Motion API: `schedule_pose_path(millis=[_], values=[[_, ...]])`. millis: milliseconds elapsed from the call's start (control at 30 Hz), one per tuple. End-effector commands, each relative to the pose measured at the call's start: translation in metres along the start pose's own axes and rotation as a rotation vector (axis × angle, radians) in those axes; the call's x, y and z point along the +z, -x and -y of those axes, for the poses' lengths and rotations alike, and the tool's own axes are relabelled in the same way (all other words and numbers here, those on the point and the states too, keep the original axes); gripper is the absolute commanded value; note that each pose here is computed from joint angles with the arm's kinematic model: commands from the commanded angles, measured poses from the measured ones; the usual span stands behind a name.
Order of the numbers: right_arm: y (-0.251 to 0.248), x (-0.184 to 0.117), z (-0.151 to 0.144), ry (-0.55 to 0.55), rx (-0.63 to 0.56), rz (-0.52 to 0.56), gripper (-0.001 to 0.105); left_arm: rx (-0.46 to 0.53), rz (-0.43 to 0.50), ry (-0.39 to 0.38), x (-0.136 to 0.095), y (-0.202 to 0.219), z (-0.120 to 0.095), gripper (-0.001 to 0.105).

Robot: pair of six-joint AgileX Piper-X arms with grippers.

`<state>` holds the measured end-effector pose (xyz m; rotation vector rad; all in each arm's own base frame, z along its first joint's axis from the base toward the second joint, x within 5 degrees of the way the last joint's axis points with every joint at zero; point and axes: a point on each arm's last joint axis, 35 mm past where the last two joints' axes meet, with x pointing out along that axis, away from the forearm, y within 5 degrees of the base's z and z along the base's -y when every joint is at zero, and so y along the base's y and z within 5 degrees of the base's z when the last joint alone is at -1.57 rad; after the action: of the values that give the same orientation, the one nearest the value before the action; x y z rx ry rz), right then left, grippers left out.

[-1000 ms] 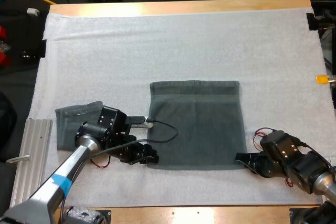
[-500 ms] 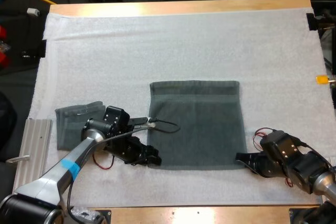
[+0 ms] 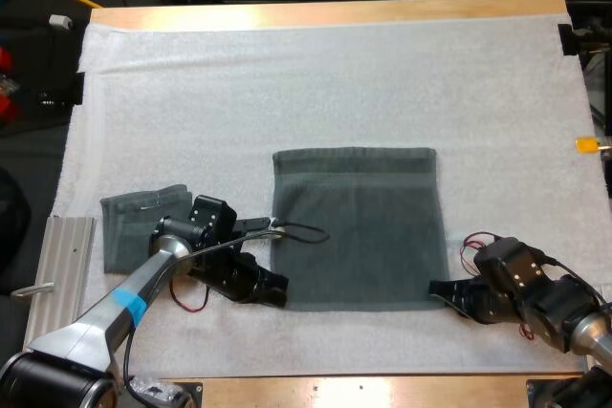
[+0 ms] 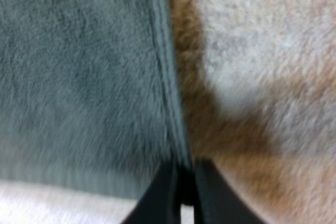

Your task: Pick towel from pile, fold and stack

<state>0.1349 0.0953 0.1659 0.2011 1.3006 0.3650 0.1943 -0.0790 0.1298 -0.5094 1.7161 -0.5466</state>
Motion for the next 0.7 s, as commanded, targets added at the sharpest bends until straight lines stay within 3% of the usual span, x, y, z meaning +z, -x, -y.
schedule_pose_path(millis=[0,400,567,667], values=[[0.003,0.002,-0.003,0.02,0.026,-0.004,0.0,-0.009,-0.03,-0.012,-0.005,0.001,0.002,0.0],[0.035,0.003,-0.02,0.05,0.033,-0.049,0.0,-0.011,-0.023,-0.086,-0.042,0.035,0.021,0.0],[0.04,0.007,-0.031,0.058,0.096,0.037,0.0,-0.081,0.018,-0.12,-0.038,0.037,0.026,0.0],[0.041,0.018,-0.037,0.045,0.135,0.146,0.0,-0.139,0.07,-0.112,-0.03,0.039,0.03,0.0]])
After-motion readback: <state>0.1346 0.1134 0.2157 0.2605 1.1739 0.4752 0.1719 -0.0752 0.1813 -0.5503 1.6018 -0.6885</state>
